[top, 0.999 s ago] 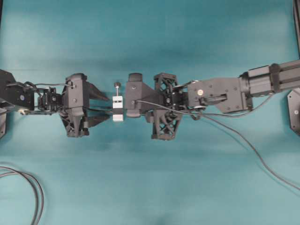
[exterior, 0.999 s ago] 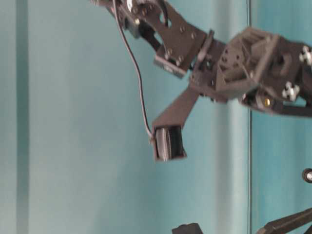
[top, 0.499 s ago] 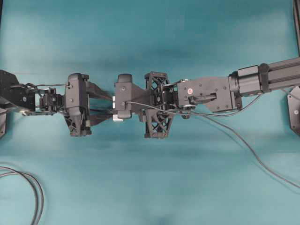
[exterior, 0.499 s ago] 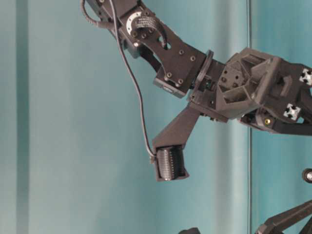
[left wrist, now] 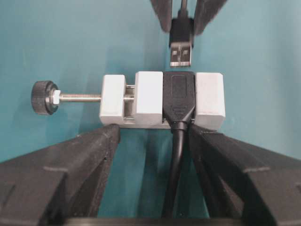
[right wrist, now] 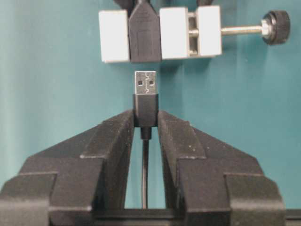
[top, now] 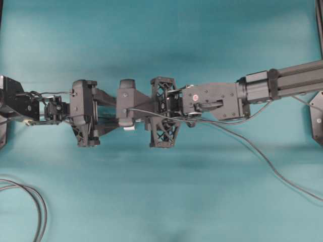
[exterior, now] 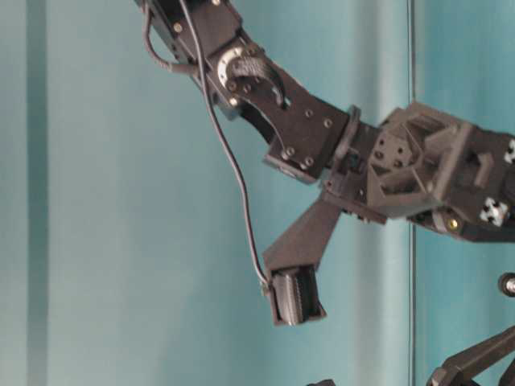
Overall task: Insert the USB cable into the female connector supported by the left arm.
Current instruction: 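Align the USB plug with the female connector and push it in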
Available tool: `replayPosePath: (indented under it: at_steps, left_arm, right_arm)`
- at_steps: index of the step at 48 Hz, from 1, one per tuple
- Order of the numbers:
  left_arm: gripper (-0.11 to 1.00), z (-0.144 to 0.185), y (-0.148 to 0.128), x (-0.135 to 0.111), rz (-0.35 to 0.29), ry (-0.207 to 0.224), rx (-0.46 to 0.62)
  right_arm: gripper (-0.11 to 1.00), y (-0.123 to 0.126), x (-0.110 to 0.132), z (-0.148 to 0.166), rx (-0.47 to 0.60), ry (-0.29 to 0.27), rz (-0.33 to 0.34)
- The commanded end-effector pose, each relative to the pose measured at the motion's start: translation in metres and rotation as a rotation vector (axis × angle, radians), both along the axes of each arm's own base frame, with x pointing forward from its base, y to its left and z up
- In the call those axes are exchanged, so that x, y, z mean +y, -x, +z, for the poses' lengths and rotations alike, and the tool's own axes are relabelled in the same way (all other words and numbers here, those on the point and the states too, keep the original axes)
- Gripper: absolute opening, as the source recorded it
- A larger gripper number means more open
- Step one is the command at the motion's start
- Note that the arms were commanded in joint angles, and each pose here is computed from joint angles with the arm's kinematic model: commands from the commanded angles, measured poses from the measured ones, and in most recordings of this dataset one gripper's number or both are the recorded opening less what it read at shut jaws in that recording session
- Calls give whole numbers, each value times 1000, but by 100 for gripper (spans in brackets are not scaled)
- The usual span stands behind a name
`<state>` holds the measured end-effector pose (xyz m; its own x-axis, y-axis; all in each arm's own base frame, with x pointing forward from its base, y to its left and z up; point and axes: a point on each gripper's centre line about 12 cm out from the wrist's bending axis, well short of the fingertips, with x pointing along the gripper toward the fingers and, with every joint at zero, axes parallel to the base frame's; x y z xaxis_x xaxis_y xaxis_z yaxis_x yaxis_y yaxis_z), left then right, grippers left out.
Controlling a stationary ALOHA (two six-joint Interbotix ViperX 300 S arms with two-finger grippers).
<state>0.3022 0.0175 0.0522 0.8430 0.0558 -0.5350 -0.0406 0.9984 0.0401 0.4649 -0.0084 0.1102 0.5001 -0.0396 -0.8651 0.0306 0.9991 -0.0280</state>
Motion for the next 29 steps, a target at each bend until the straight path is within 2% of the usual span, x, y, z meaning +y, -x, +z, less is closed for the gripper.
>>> replayPosePath:
  at_steps: [1,29]
  left_arm:
    - [77,3,-3,2,4,-4,-12]
    - [77,2,-2,2,2,-6,-6]
  right_arm:
    - [19,-10,-1,16,-49,4,2]
    - [19,-8,-2,12,-37,13,15]
